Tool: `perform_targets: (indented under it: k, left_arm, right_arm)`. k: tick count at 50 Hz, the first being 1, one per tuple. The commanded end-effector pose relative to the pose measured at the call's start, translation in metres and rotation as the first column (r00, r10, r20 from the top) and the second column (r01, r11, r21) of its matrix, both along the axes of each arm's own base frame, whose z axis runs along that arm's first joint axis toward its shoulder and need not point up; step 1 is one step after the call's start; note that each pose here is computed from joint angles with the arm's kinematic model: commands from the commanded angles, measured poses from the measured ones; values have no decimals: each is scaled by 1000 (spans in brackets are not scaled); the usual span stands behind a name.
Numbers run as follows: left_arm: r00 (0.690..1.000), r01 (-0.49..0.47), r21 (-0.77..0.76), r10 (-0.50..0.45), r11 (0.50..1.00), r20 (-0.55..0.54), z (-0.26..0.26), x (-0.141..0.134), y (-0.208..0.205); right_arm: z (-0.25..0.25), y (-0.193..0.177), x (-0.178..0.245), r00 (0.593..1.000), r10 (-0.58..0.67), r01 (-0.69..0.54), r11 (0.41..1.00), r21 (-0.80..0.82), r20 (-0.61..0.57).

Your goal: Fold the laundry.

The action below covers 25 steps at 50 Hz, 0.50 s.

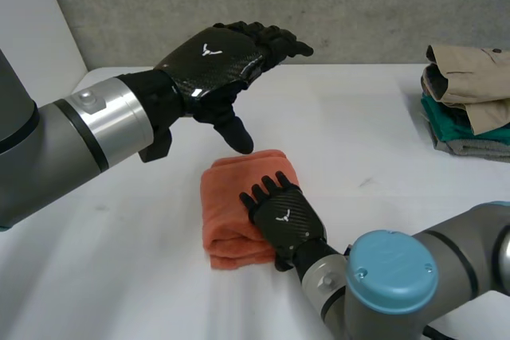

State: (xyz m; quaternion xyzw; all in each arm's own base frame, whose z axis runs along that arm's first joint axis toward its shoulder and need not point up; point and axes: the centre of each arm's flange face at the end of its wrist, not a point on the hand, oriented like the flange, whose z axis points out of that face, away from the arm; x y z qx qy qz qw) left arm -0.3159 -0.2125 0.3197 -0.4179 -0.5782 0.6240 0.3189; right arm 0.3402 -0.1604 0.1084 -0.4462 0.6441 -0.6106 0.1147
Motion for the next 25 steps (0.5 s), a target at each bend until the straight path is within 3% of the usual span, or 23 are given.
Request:
perform_targets:
  k: [1,17,25]
  left_arm:
    - [1000,1,11,-1,1000,4,-3,-2,4]
    - [1000,17,11,-17,1000,4,-3,-5,8]
    - [1000,11,-4,-11,1000,-4,1,-4,6]
  right_arm:
    - [-11,-13,8,1000,-4,4,1000,-31,-1]
    - [-2,-34,28,999,-1,5,992,-126,39]
    - [46,-65,41,987,-12,50,971,-236,158]
